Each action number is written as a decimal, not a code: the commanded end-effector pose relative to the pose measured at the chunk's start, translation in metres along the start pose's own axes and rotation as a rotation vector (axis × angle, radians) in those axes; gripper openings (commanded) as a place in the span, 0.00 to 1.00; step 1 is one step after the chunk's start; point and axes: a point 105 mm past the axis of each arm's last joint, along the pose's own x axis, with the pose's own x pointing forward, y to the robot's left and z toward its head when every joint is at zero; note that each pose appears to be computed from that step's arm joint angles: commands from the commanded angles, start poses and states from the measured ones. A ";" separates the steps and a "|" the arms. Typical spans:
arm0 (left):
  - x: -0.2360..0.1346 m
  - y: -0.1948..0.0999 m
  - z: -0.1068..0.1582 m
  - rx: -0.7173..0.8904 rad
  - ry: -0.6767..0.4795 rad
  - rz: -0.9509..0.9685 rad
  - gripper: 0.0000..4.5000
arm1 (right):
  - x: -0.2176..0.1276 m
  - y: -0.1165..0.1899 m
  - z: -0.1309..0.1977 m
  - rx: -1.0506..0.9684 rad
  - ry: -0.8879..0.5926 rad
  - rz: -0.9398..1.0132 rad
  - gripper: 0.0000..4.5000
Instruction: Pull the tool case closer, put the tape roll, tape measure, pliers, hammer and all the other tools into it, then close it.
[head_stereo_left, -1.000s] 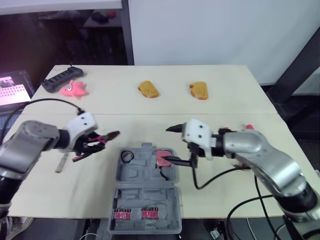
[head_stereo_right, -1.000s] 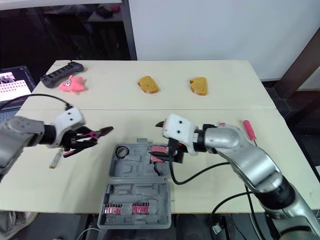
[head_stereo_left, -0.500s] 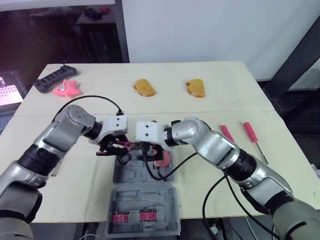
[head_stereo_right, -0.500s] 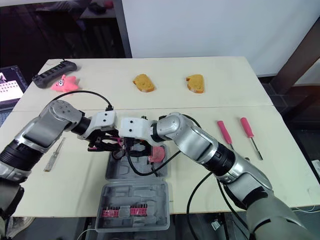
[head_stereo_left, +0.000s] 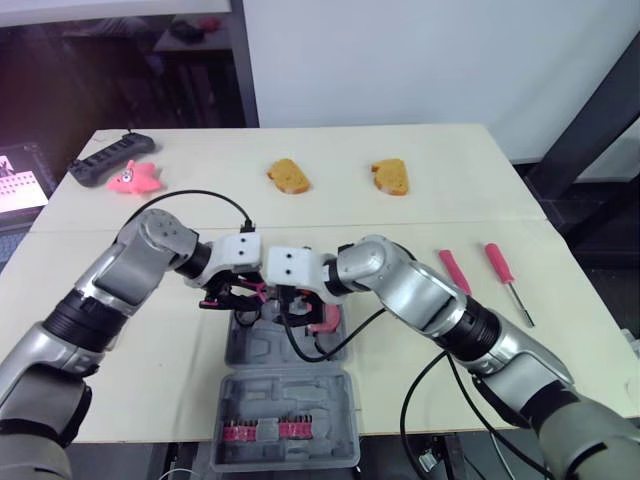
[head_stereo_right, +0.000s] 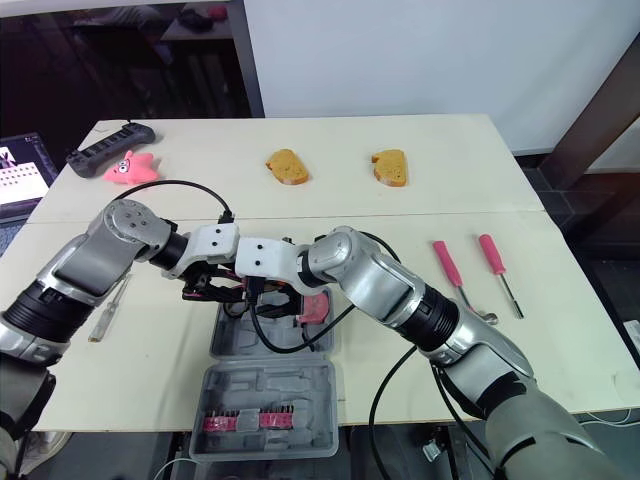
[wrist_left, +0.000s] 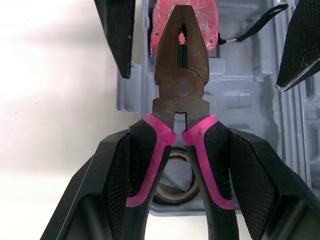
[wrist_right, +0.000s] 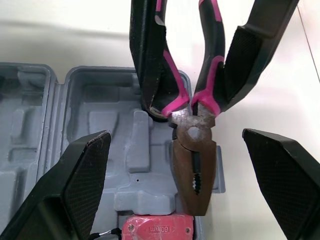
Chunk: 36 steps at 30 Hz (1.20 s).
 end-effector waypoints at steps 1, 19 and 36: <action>-0.010 0.003 0.010 0.041 -0.025 0.035 0.53 | -0.001 0.000 0.007 -0.019 -0.021 -0.004 0.81; -0.003 0.003 0.015 0.052 -0.040 0.027 0.53 | 0.003 0.002 0.008 -0.004 -0.035 0.000 0.01; -0.002 -0.003 0.018 0.086 -0.049 0.010 0.53 | 0.001 0.002 0.014 -0.032 -0.076 0.015 0.50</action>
